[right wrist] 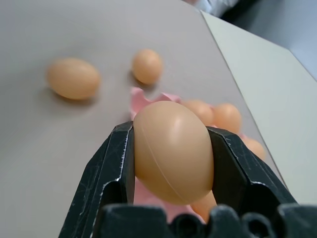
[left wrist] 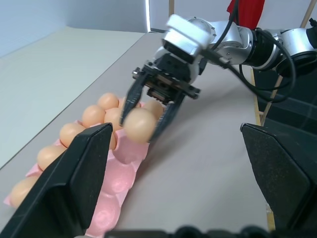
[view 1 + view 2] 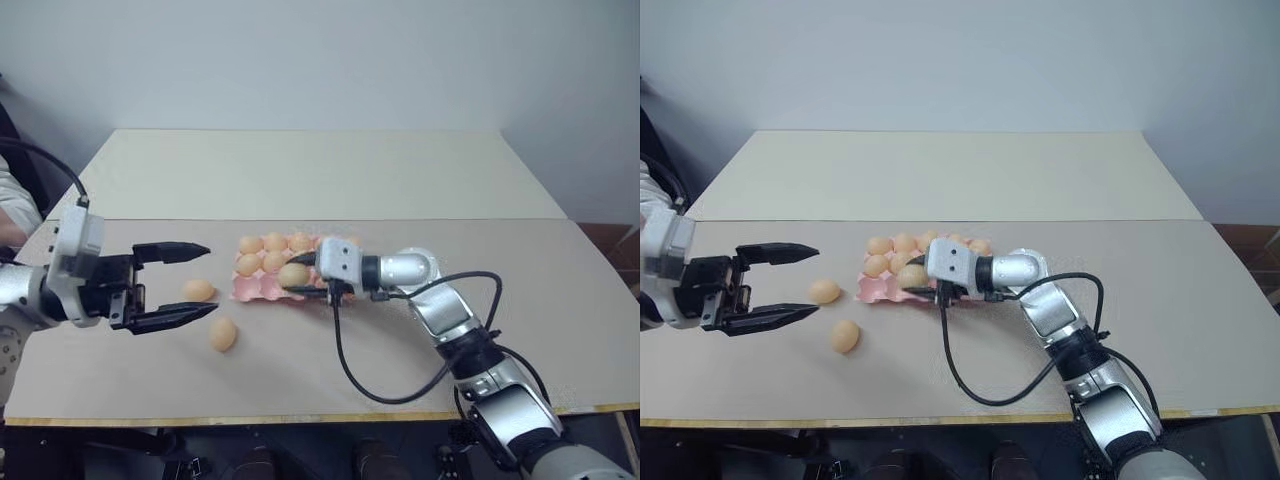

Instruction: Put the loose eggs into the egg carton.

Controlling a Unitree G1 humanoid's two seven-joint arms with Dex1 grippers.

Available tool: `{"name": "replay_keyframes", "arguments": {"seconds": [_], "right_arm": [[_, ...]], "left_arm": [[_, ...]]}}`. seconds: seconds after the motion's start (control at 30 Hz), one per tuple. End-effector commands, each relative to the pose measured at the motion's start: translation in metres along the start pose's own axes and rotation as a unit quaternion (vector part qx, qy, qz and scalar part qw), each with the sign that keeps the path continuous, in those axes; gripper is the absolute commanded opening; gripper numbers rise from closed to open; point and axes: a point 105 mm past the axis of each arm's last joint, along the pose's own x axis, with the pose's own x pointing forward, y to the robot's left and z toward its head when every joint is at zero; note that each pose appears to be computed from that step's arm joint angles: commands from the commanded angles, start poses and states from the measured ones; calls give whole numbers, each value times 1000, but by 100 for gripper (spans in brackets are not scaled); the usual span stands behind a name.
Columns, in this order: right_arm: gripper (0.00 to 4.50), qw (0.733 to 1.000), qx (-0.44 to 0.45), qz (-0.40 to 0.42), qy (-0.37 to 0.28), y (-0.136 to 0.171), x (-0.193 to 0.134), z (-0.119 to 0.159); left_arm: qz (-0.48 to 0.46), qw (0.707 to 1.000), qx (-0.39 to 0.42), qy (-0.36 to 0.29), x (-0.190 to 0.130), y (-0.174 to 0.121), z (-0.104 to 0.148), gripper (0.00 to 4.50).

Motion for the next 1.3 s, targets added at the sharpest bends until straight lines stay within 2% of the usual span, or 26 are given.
{"name": "replay_keyframes", "arguments": {"seconds": [0.03,0.1,0.27,0.33,0.37,0.53,0.6,0.73,1.0,1.1,1.3], "right_arm": [[197,999,-14,-38,11,-13,4,-1],[197,999,-21,-40,18,-13,6,-4],[354,999,-13,-37,2,-12,3,3],[429,999,-14,-30,-17,-11,-6,11],[448,999,-11,-26,-28,-9,-13,15],[448,998,25,-25,-51,-4,-46,18],[448,997,50,-42,-45,-6,-71,16],[448,995,73,-60,-30,-5,-114,17],[448,991,121,-42,37,9,-189,9],[448,990,120,-52,51,8,-199,6],[448,991,119,-46,40,11,-189,8]], "left_arm": [[-5,1000,17,-1,3,-3,5,450],[-4,1000,17,-2,4,-3,6,450],[-3,1000,16,-1,5,-3,4,450],[-2,1000,11,-4,5,-3,3,450],[2,1000,8,-8,5,-3,2,450],[21,1000,-2,1,3,-1,-10,450],[32,999,-9,9,-2,-1,-16,450],[42,998,0,40,-12,-1,-29,450],[47,996,-19,80,-35,-5,-35,450],[52,994,-19,90,-41,-5,-35,450],[51,995,-17,89,-38,-6,-34,450]]}}
